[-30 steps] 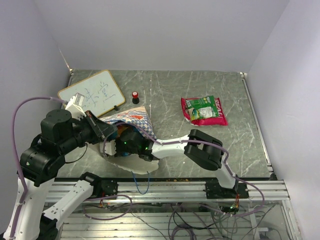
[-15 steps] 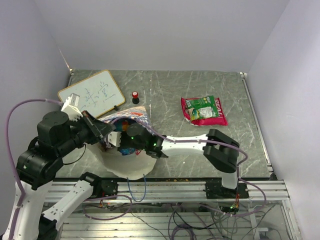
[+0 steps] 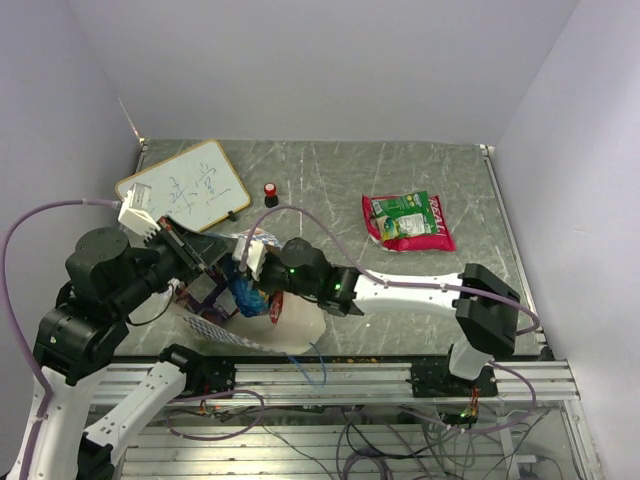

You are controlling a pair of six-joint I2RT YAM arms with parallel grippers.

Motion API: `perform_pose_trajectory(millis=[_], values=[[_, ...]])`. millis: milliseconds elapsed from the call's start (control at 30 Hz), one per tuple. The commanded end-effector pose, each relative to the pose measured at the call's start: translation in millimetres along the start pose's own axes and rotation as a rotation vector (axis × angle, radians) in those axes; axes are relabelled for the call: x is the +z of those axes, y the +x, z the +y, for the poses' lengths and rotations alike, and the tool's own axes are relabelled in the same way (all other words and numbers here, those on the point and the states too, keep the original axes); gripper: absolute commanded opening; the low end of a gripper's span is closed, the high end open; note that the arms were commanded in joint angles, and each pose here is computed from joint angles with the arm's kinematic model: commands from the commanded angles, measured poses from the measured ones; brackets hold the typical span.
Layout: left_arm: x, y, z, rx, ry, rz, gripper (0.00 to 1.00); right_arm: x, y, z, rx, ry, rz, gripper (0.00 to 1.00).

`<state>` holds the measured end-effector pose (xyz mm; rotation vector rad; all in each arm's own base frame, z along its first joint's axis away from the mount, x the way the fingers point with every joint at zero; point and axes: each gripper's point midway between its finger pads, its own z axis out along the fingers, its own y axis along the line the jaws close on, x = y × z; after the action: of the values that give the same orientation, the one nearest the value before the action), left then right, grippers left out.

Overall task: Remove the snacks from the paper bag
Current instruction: Take out the snack from the paper bag.

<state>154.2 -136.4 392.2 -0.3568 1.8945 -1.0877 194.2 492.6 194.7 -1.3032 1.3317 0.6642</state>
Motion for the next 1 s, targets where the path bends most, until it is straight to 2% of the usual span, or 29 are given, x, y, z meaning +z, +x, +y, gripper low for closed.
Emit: perform_pose_trajectory(millis=[0, 300, 600, 767, 967], values=[[3.2, -7.5, -13.7, -0.001, 0.065, -0.030, 0.07, -30.7, -112.7, -41.1, 0.087, 0.121, -0.342, 0.00], [-1.1, -23.6, -20.5, 0.056, 0.032, -0.066, 0.07, -50.1, -155.6, -46.5, 0.153, 0.151, -0.436, 0.00], [0.2, -35.8, -18.2, 0.062, -0.030, -0.095, 0.07, -97.9, -206.0, -59.5, 0.237, 0.197, -0.536, 0.00], [2.5, -46.5, -18.4, 0.078, -0.061, -0.125, 0.07, -123.3, -225.6, -66.1, 0.299, 0.210, -0.591, 0.00], [4.9, -60.2, -20.5, 0.128, -0.099, -0.152, 0.07, -139.5, -234.0, -67.6, 0.340, 0.211, -0.599, 0.00]])
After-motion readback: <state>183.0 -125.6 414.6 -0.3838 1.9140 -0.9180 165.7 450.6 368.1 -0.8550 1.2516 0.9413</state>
